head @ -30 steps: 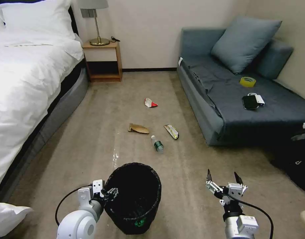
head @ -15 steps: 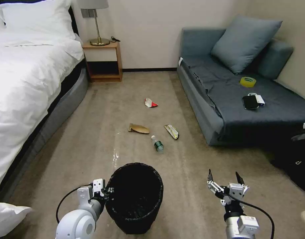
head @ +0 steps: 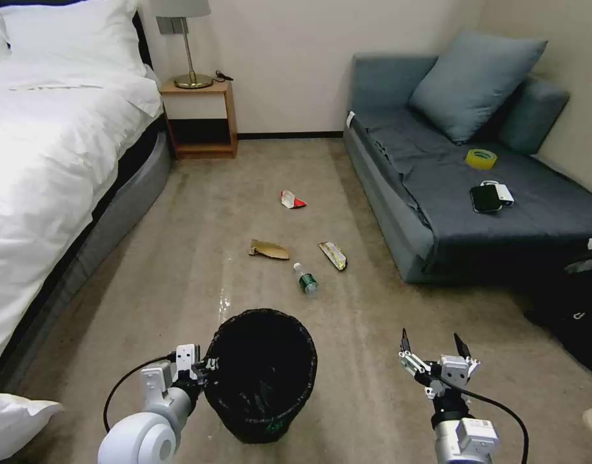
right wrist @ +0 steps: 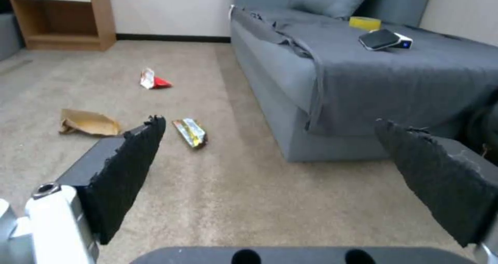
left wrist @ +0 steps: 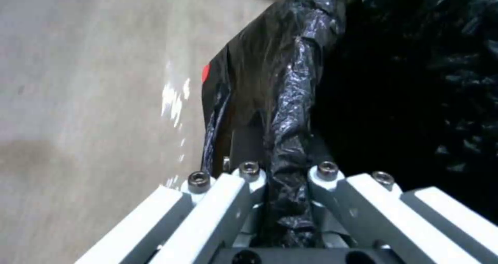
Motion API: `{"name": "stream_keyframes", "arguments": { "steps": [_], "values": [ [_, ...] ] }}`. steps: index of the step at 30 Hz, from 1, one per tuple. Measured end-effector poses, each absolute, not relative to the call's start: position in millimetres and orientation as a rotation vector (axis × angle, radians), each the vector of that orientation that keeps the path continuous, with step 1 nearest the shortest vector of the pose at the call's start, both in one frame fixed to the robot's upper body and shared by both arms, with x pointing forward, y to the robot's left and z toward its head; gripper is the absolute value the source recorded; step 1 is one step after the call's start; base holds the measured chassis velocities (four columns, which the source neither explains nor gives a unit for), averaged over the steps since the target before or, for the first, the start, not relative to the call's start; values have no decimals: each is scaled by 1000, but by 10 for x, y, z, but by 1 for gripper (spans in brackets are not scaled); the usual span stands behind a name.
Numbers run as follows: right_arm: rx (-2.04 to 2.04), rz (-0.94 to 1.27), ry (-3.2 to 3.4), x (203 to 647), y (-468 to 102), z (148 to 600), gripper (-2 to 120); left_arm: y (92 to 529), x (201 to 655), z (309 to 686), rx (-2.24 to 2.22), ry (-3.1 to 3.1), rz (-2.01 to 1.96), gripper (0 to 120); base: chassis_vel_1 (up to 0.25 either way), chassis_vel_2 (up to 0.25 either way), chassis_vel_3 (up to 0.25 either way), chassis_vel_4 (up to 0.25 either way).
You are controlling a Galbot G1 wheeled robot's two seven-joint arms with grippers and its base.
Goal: Pick up the trash bin, then pick up the garbage on the floor and place it into the trash bin.
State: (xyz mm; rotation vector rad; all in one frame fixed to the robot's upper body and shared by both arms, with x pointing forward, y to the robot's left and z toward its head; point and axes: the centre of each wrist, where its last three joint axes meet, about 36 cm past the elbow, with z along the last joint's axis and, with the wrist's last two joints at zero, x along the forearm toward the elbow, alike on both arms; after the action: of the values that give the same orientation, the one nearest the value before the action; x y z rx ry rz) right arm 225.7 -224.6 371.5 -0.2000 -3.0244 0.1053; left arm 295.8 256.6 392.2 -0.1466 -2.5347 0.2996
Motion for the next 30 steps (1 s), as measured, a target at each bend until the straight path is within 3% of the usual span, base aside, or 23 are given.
{"name": "stream_keyframes", "arguments": {
  "steps": [12,30],
  "values": [
    [-151,133,-3062,2281,-2203,3734,100,2695,2963,3893,-190,-2738,322,3,0,0,0,0],
    [-13,125,-3136,2237,-2147,3825,100,2962,2861,4477,-105,-2777,370,3,0,0,0,0]
  ]
}}
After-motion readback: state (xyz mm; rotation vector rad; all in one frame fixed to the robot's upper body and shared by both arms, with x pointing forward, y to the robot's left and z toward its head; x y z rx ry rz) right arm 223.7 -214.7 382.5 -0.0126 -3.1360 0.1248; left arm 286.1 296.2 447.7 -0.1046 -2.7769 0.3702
